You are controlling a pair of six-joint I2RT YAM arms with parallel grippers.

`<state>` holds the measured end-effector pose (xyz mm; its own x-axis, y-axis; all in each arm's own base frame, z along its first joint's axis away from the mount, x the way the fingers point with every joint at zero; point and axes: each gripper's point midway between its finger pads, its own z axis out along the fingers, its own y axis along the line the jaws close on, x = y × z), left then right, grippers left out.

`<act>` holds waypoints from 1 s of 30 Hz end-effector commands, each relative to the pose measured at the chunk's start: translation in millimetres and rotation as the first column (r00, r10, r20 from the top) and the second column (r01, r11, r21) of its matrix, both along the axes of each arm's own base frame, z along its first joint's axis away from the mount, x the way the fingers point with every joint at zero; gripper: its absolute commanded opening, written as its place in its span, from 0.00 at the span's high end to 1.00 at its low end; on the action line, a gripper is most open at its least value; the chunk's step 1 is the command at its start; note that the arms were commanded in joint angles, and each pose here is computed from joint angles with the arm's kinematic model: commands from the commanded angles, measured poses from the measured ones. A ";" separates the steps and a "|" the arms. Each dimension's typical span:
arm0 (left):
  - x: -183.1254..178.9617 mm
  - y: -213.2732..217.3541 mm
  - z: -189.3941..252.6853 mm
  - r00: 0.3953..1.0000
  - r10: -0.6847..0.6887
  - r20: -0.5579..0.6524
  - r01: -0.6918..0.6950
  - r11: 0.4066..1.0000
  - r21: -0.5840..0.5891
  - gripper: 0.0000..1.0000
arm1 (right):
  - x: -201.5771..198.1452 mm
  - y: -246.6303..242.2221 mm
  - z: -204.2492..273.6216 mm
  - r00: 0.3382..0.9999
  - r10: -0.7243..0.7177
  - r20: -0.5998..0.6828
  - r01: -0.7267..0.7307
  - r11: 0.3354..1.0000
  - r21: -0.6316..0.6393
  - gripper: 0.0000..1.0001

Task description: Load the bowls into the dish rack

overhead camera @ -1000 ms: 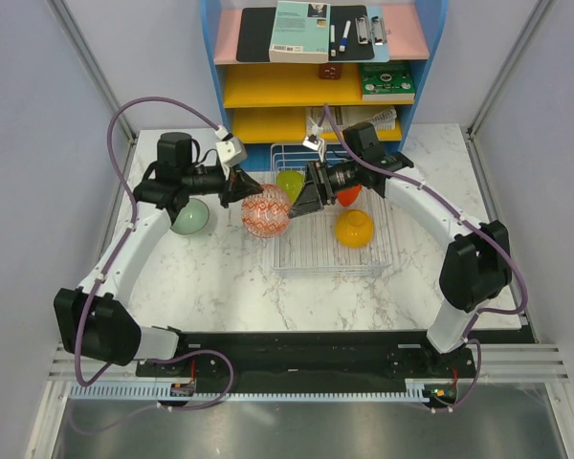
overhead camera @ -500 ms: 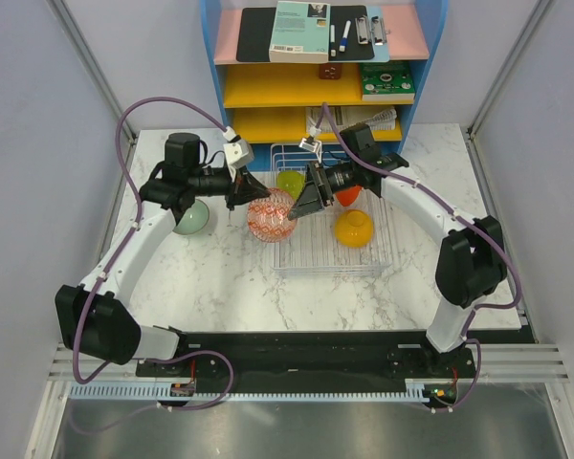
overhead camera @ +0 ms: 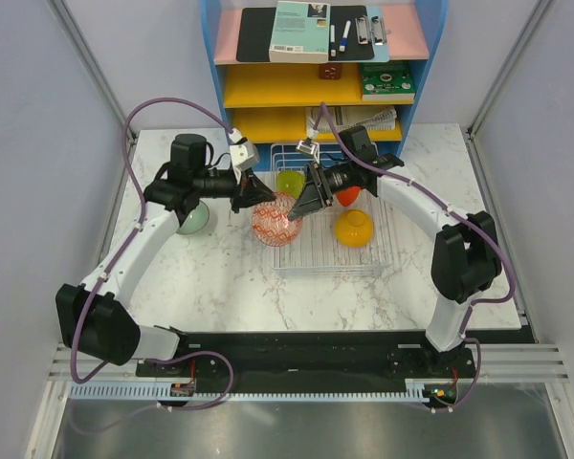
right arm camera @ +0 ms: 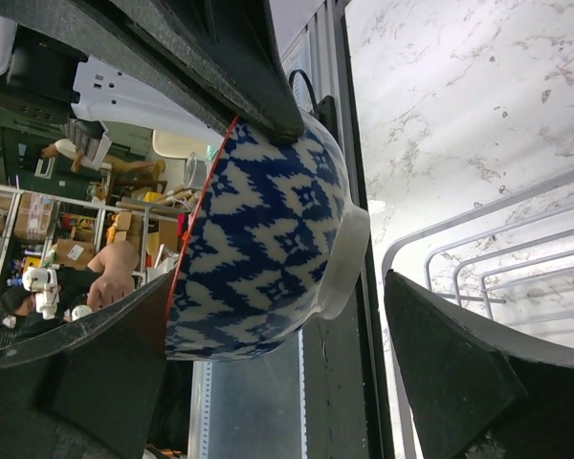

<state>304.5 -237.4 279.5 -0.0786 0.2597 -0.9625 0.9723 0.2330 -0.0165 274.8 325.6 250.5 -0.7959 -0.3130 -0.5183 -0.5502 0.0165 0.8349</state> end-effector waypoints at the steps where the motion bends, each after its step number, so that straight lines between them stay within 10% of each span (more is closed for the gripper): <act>1: -4.1 -10.8 28.1 0.998 -0.042 0.046 0.045 0.998 -0.053 0.98 | -3.3 1.7 28.6 0.996 0.046 0.075 -0.052 0.996 0.078 0.07; 11: -1.3 -12.6 24.6 0.998 -0.028 0.061 0.031 0.999 -0.039 0.98 | -11.6 -1.1 34.2 0.995 0.083 0.057 -0.089 0.990 0.106 0.25; 25: 1.6 -12.3 20.6 0.998 -0.021 0.067 0.023 0.999 -0.028 0.98 | -17.6 -3.3 34.9 0.992 0.122 0.026 -0.125 0.984 0.130 1.00; 30: 1.6 -12.8 20.8 0.998 -0.020 0.067 0.022 0.999 -0.028 0.71 | -13.8 -2.0 30.4 0.995 0.089 0.036 -0.093 0.990 0.103 1.00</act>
<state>303.7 -245.8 283.5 -0.0500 0.2548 -0.9657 0.9762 0.2167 0.0067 270.8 323.3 254.6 -0.8105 -0.3208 -0.4901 -0.5173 -0.0006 0.8558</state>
